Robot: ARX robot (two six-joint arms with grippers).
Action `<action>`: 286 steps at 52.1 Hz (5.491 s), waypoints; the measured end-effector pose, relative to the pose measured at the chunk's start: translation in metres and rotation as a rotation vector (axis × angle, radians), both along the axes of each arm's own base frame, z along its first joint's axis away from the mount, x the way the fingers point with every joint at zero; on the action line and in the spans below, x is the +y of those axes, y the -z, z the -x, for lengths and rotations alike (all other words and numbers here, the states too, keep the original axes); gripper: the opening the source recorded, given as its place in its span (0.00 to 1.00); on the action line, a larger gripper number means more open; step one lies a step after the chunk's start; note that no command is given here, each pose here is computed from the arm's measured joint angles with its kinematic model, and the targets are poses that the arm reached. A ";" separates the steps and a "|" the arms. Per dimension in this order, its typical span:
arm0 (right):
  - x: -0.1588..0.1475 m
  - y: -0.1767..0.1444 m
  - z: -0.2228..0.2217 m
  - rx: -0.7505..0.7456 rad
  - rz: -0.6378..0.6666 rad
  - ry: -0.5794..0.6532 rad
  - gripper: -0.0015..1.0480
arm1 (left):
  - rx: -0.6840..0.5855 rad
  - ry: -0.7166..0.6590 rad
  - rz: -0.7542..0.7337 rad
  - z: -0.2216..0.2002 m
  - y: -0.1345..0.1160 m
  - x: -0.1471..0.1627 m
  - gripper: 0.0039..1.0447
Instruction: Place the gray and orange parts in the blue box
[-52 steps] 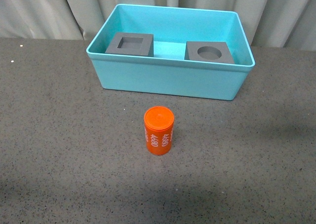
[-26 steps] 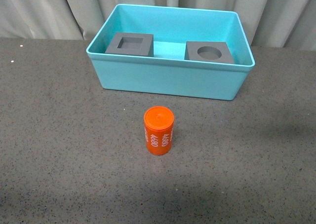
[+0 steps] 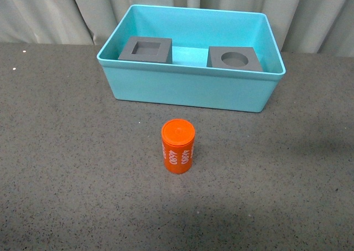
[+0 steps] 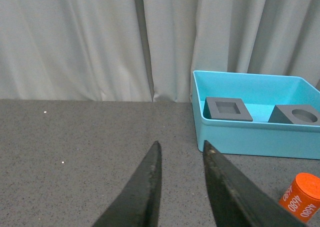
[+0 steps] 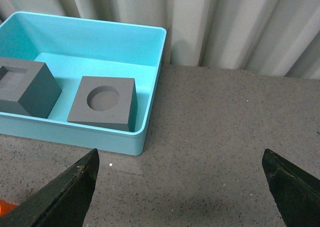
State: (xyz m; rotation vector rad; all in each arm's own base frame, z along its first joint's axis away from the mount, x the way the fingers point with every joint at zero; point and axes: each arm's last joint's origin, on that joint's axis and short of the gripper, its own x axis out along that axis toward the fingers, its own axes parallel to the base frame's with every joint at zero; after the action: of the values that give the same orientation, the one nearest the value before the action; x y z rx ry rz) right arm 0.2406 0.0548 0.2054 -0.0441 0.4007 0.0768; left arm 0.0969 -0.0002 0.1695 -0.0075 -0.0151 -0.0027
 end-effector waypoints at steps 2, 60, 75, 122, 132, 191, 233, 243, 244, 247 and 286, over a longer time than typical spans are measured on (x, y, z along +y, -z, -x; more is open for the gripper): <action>0.000 0.000 0.000 0.000 0.000 0.000 0.91 | 0.000 0.000 0.000 0.000 0.000 0.000 0.35; 0.120 0.052 -0.036 0.554 0.221 -0.654 0.91 | 0.000 0.000 -0.003 0.000 0.000 0.000 0.94; 0.139 0.073 -0.048 0.574 0.226 -0.688 0.91 | 0.000 0.000 -0.003 0.000 0.000 0.000 0.94; 0.173 0.120 -0.077 0.676 0.292 -0.667 0.43 | 0.000 0.000 -0.003 0.000 0.000 0.000 0.94; 0.158 0.088 -0.081 0.601 0.225 -0.632 0.43 | 0.000 0.000 -0.003 0.000 0.000 0.000 0.94; 0.155 0.043 -0.226 0.498 0.089 -0.509 0.43 | 0.000 0.000 -0.003 0.000 0.000 0.000 0.94; 0.164 0.076 -0.248 0.594 0.112 -0.481 0.43 | 0.000 0.000 -0.003 0.000 0.000 0.000 0.94; 0.164 0.079 -0.247 0.606 0.122 -0.474 0.43 | 0.000 0.000 -0.003 0.000 0.000 0.000 0.94; 0.164 0.080 -0.247 0.606 0.123 -0.473 0.43 | 0.000 0.000 -0.003 0.000 0.000 0.000 0.94; 0.164 0.080 -0.247 0.608 0.123 -0.474 0.43 | 0.000 0.000 -0.003 0.000 0.000 0.000 0.94; 0.156 0.070 -0.241 0.551 0.097 -0.446 0.91 | 0.000 0.000 -0.003 0.000 0.000 0.000 0.94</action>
State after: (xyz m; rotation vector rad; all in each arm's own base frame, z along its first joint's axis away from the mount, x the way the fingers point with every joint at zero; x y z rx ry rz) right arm 0.4820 0.2113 0.1354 -0.2110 0.9405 0.5175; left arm 0.0968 -0.0002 0.1694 -0.0044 -0.0147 -0.0023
